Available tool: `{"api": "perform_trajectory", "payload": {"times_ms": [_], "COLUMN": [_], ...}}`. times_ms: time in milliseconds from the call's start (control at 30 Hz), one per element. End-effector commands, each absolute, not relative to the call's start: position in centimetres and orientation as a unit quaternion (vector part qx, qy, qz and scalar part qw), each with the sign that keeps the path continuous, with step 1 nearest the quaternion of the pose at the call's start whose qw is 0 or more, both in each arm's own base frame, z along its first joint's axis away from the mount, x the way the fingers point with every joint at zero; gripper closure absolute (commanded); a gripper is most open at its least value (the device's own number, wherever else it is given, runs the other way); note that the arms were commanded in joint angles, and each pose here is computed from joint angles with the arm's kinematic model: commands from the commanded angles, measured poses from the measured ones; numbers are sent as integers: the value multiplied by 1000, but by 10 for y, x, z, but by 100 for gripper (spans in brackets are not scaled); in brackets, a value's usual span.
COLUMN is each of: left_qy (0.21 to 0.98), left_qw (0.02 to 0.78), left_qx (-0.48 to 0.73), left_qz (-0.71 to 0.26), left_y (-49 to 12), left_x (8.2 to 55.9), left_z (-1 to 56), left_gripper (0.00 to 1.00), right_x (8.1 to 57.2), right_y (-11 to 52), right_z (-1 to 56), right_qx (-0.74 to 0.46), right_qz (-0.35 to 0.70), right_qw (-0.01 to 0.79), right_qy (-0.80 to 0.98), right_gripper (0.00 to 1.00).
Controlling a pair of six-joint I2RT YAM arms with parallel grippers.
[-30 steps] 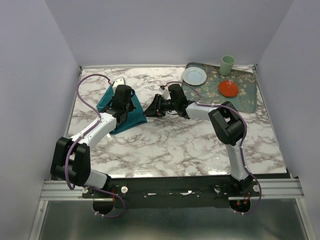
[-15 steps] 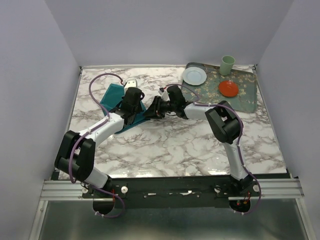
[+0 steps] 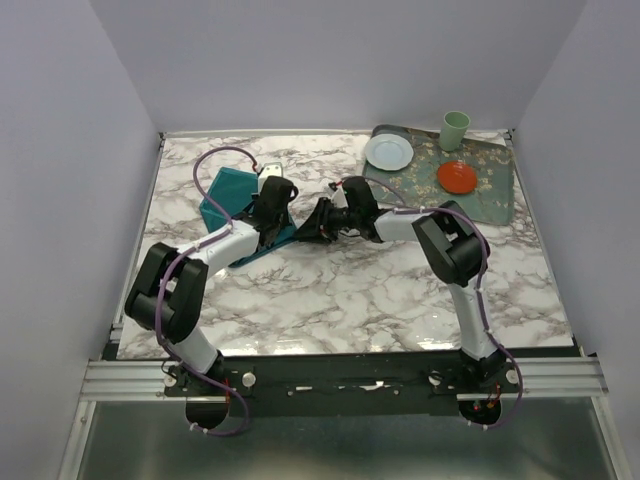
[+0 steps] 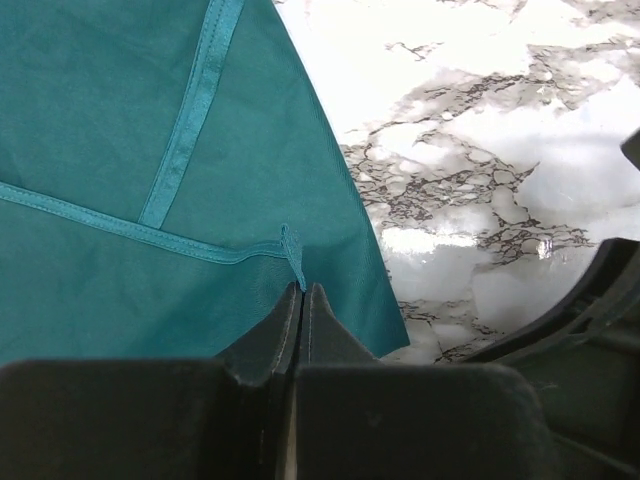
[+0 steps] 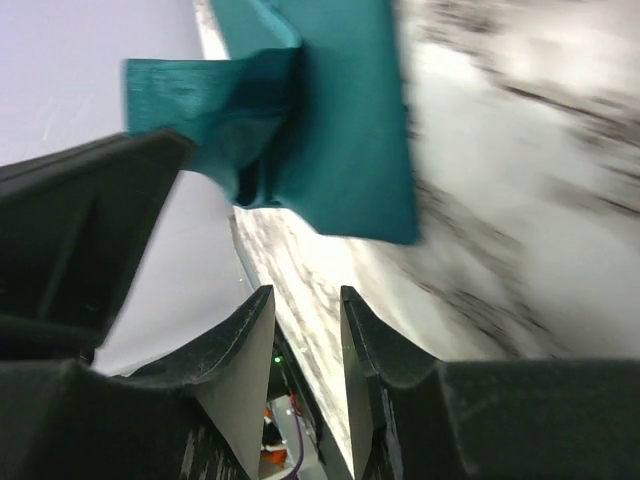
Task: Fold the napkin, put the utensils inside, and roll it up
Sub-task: Fold the napkin
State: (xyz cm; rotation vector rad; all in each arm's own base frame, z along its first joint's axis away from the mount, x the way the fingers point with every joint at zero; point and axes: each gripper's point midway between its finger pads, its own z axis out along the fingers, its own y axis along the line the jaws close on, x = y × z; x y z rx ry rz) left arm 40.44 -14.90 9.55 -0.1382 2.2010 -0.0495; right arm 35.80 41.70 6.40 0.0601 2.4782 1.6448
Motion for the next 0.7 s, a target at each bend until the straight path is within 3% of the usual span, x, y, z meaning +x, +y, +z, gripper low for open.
{"api": "perform_trajectory", "payload": {"times_ms": [0, 300, 433, 600, 667], "left_qy": [884, 896, 898, 881, 879], "left_qw": [464, 434, 428, 441, 437], "left_qx": [-55, -46, -47, -57, -60], "left_qz": [-29, -76, -93, -163, -184], "left_y": [-158, -178, -182, -189, -187], "left_x": [415, 409, 403, 400, 390], "left_z": [101, 81, 82, 131, 147], "left_gripper": [94, 84, 57, 44, 42], "right_x": [363, 364, 367, 372, 376], "right_y": [391, 375, 374, 374, 373], "right_z": [81, 88, 92, 89, 93], "right_qx": [29, 29, 14, -32, -57], "right_qz": [560, 556, 550, 526, 518], "right_qw": [104, 124, 139, 153, 170], "right_qy": [822, 822, 823, 836, 836], "right_gripper": [60, 60, 60, 59, 51]}}
